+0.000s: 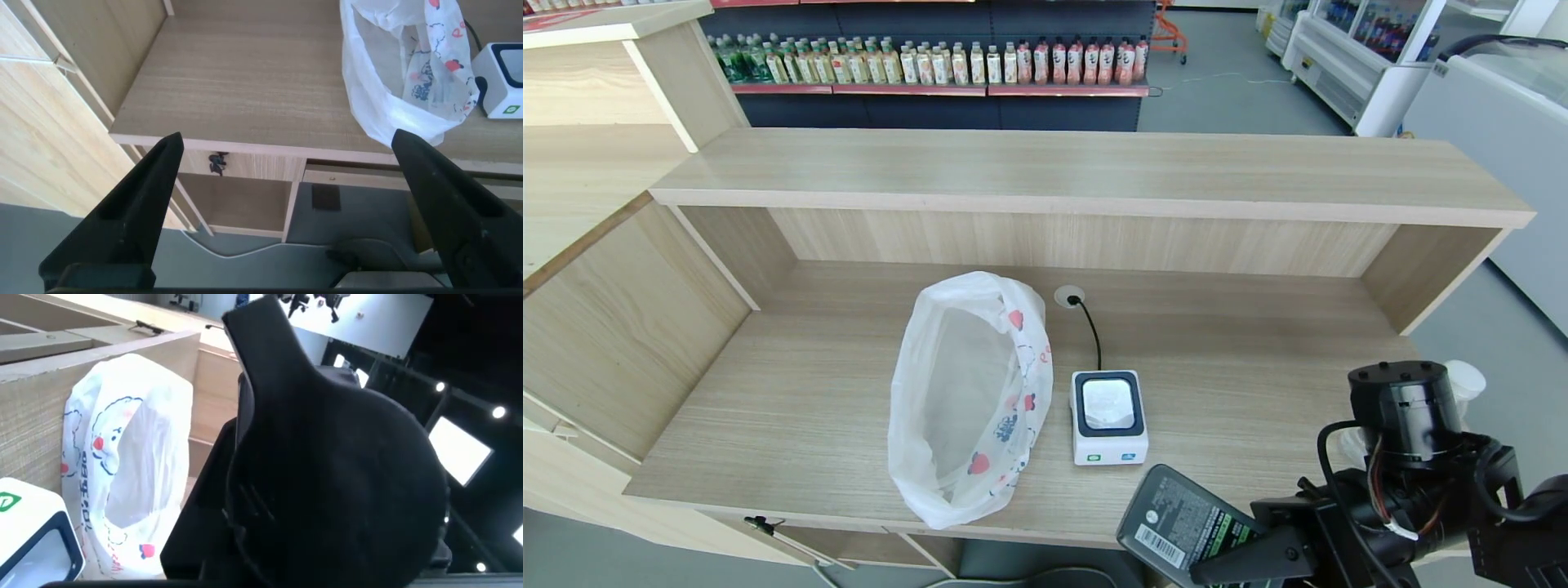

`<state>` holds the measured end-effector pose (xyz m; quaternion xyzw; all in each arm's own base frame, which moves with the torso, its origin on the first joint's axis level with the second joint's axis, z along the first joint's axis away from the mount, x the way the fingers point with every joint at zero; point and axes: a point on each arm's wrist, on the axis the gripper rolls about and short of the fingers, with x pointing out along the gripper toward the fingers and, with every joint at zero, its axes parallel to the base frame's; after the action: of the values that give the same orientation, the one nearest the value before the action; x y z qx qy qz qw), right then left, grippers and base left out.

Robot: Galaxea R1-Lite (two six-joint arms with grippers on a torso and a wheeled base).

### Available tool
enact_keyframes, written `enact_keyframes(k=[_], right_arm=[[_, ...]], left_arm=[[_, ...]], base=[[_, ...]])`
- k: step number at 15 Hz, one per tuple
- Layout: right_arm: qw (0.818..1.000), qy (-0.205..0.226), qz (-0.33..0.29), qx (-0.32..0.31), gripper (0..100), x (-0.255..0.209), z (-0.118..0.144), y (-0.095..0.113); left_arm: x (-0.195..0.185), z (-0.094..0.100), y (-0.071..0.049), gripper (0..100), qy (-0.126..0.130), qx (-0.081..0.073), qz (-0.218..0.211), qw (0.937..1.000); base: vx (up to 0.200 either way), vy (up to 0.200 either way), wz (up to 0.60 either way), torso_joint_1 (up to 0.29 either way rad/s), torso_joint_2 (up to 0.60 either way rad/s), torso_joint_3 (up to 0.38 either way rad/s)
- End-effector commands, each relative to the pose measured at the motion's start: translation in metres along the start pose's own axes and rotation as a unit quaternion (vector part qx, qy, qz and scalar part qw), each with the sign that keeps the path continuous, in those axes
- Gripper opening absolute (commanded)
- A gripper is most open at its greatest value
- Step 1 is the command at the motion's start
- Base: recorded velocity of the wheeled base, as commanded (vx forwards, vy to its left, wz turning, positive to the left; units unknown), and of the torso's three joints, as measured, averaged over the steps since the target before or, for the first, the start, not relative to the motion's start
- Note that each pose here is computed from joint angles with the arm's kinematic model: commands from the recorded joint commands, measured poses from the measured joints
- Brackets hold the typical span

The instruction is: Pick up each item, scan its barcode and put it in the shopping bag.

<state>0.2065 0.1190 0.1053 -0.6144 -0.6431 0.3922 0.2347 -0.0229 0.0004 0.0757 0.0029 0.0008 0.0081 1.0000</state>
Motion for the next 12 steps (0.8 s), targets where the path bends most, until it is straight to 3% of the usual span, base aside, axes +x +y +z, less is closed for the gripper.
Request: enact_keyframes(k=[1,12], right_arm=[[1.000,0.000,-0.001,-0.001,0,0.000,-0.001,0.000],[1.000,0.005,-0.009,-0.029,0,0.000,-0.012,-0.005]], left_arm=[[0.000,-0.001,0.000,100,0.001,0.000,0.000,1.0000],[0.000,0.000,0.000,100,0.000,0.000,0.000,1.0000]], base=[[0.000,0.000,0.00,0.000,0.00,0.000],[0.000,0.000,0.00,0.000,0.00,0.000]])
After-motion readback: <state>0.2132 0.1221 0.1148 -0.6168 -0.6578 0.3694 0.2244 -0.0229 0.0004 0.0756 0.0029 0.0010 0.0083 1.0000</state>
